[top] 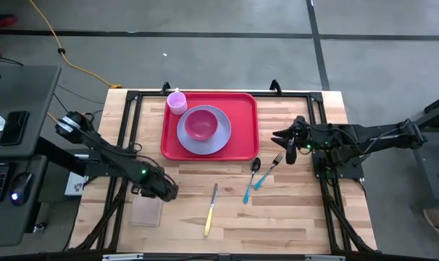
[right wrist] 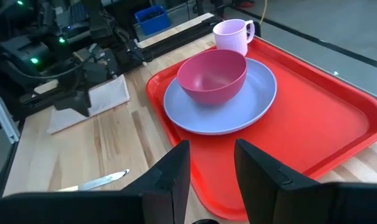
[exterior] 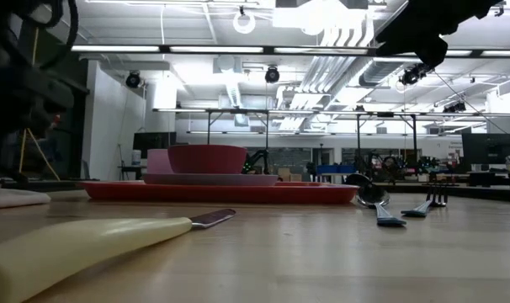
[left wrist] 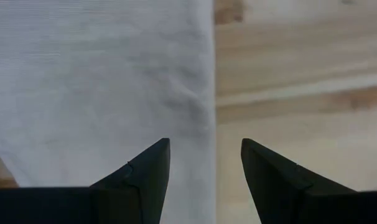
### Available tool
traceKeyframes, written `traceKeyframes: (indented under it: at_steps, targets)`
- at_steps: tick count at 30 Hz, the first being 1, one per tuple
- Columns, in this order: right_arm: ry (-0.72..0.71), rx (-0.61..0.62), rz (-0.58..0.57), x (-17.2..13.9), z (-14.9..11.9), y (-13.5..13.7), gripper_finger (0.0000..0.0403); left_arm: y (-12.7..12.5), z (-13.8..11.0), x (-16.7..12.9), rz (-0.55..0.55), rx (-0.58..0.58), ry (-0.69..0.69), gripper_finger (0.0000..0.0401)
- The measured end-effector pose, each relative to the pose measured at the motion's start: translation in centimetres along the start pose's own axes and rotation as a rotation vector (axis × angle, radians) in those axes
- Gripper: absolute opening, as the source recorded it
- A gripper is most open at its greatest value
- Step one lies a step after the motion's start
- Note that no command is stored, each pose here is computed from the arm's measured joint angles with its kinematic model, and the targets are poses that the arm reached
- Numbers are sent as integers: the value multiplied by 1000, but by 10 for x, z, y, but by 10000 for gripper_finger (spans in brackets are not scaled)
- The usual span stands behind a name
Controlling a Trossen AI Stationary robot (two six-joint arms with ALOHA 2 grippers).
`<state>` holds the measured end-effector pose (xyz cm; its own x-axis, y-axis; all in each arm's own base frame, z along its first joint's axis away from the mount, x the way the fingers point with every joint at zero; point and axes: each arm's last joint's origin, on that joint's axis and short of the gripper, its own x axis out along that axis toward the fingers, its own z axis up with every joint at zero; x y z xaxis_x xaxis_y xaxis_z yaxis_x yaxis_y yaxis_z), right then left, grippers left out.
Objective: Set up tray
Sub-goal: Put the brown napkin on the red serving tray
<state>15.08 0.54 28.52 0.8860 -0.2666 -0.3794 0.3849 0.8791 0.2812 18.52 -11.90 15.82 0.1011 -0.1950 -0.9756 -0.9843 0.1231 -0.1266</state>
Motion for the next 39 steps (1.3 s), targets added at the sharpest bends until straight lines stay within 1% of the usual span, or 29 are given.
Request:
traceKeyframes:
  at_steps: [4,10,17,21,24,31,35,39]
  targets:
    - [7,-3,13,0,0,0,103,-2,1,13,52,-37,-21,230]
    - [15,-21,31,0,0,1,103,-5,0,31,131,-61,5,230]
    - [16,-30,31,0,0,1,103,-13,-1,25,155,-78,-22,227]
    - [15,-46,30,0,-1,1,103,-18,4,26,152,-69,-26,205]
    - [15,-48,30,0,-1,1,103,-19,6,28,164,-57,-19,179]
    - [20,-51,25,0,-1,1,103,-21,5,30,145,-47,-28,120]
    - [18,-51,20,0,-1,0,103,-22,5,30,128,-44,-28,100]
    - [12,-51,9,0,-1,0,103,-29,3,27,82,-52,-50,91]
